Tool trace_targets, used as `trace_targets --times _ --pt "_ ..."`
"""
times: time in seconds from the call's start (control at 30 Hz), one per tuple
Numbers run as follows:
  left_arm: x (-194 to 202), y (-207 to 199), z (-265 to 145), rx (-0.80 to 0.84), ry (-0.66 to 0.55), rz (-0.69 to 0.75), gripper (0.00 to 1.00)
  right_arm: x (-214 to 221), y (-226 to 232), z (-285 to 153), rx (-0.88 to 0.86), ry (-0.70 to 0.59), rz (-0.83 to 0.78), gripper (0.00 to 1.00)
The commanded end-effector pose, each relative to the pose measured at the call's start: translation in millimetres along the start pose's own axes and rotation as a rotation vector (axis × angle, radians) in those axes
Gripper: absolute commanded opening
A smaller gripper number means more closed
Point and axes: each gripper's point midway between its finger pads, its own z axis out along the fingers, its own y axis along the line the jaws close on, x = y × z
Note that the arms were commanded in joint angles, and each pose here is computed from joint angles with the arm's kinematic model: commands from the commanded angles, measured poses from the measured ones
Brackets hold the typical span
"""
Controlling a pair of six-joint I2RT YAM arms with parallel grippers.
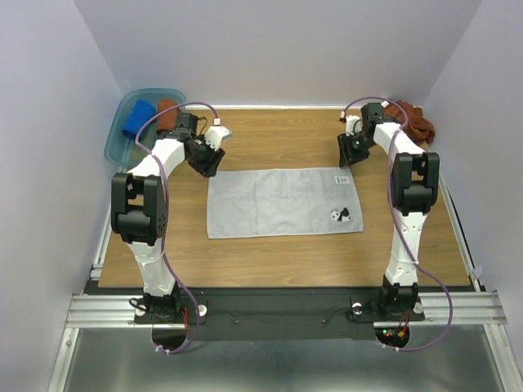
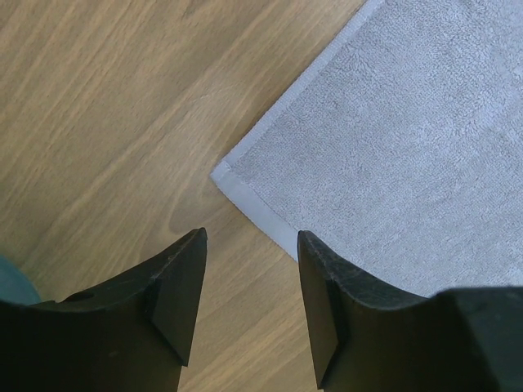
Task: Roll the towels
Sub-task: Flatten the towel
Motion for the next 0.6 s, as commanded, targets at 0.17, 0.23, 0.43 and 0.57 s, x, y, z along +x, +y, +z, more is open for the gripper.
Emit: trace_targets --times 0.17,0.23,0.43,0.57 --pt "-9 12 -6 -0.038 -0.014 0.0 0.59 5 -9 5 0.075 0.01 -0.054 0.45" --pt "-9 13 -3 -0.039 -0.01 -0.005 0.59 10 -7 6 0.069 0.021 -0.061 0.38" --pt "-8 16 4 -0.037 0.002 -0.031 0.58 14 5 -2 0.03 0.017 -0.072 0.36" --pt "-5 15 14 -0.011 0.014 -0.05 0.59 17 6 -4 0.033 0.024 -0.072 0.47"
